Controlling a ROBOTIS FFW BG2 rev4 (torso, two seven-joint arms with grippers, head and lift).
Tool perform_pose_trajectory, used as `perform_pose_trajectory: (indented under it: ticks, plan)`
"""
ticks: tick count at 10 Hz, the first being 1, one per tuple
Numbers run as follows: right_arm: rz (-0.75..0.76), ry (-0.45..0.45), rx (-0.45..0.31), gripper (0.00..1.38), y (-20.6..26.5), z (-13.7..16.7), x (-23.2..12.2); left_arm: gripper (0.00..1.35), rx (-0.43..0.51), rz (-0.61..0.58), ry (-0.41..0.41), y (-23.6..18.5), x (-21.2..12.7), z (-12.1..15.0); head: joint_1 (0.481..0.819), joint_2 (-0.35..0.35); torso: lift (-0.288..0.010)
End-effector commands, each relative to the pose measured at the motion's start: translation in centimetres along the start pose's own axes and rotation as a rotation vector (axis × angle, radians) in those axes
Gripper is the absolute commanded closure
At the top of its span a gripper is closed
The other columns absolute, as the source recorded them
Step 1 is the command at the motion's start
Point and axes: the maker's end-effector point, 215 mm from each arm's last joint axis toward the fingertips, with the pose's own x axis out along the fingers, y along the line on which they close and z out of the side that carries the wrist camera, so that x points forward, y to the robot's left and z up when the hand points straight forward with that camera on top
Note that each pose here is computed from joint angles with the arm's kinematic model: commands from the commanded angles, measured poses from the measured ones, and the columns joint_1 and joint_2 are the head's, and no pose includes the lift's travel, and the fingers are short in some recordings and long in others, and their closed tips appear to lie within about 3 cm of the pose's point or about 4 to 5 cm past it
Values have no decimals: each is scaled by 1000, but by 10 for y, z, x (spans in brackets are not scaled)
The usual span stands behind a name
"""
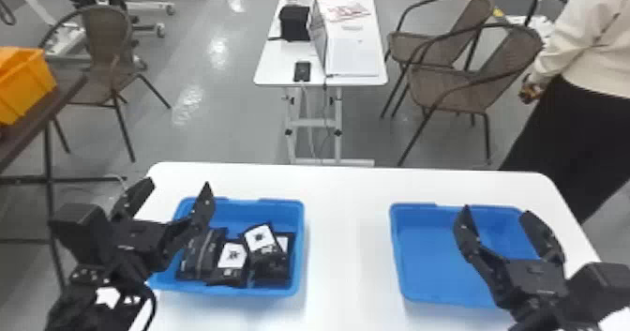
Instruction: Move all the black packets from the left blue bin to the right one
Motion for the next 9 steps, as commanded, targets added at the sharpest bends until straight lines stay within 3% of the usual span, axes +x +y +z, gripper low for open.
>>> perform_pose_trajectory:
  ticks: [1,9]
  plan:
    - [-2,1,2,116,0,-1,0,99,-6,-1,1,-1,0,-1,695,35,0]
    - [1,-1,5,116,0,0,1,99,-34,-1,39,-1,1,-16,695,34,0]
